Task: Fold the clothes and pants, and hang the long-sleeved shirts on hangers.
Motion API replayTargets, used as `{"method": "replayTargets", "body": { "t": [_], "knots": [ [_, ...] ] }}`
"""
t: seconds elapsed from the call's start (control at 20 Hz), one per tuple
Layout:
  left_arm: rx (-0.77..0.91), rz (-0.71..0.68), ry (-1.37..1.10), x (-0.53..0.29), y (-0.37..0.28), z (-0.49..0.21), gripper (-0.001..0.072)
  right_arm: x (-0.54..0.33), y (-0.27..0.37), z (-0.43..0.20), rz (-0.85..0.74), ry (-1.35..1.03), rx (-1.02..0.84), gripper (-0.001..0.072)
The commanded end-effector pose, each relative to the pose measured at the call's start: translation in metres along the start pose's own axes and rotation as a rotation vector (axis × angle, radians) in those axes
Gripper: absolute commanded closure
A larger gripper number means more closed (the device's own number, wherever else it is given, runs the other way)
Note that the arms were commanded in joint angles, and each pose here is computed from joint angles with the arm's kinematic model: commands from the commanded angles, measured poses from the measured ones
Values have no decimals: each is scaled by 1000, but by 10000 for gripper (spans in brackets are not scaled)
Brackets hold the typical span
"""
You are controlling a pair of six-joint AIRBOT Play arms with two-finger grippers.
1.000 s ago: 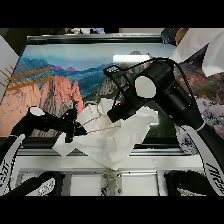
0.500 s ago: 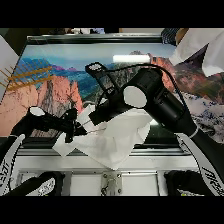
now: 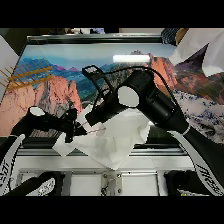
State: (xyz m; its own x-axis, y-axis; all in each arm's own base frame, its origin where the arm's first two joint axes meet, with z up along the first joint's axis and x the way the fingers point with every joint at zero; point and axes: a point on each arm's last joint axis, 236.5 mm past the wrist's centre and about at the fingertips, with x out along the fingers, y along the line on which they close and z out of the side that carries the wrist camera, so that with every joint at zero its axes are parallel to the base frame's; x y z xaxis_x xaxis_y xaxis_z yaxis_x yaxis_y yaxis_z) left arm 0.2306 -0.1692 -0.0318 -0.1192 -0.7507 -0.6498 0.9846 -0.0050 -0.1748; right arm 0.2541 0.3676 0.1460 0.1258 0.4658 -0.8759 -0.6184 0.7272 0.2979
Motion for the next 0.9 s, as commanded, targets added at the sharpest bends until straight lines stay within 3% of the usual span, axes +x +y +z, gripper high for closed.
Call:
{"method": "replayTargets", "body": {
  "t": [0.0, 0.05, 0.6, 0.65, 0.75, 0.85],
  "knots": [
    [-6, 0, 0, 0, 0, 0, 690, 0, -8, -7, -32, 30, -3, 467],
    [-6, -1, 0, 0, 0, 0, 690, 0, -8, -7, -32, 30, -3, 302],
    [-7, -1, 0, 0, 0, 0, 690, -29, -10, -3, 42, -5, 58, 299],
    [-7, -1, 1, 0, 0, 0, 690, -32, -11, -3, 52, -5, 58, 288],
    [-7, -2, 0, 0, 0, 0, 690, -41, -10, -3, 97, -11, 16, 180],
    [-7, -9, -2, 0, -2, 0, 690, -55, -15, -5, 151, -13, -16, 179]
  ]
}}
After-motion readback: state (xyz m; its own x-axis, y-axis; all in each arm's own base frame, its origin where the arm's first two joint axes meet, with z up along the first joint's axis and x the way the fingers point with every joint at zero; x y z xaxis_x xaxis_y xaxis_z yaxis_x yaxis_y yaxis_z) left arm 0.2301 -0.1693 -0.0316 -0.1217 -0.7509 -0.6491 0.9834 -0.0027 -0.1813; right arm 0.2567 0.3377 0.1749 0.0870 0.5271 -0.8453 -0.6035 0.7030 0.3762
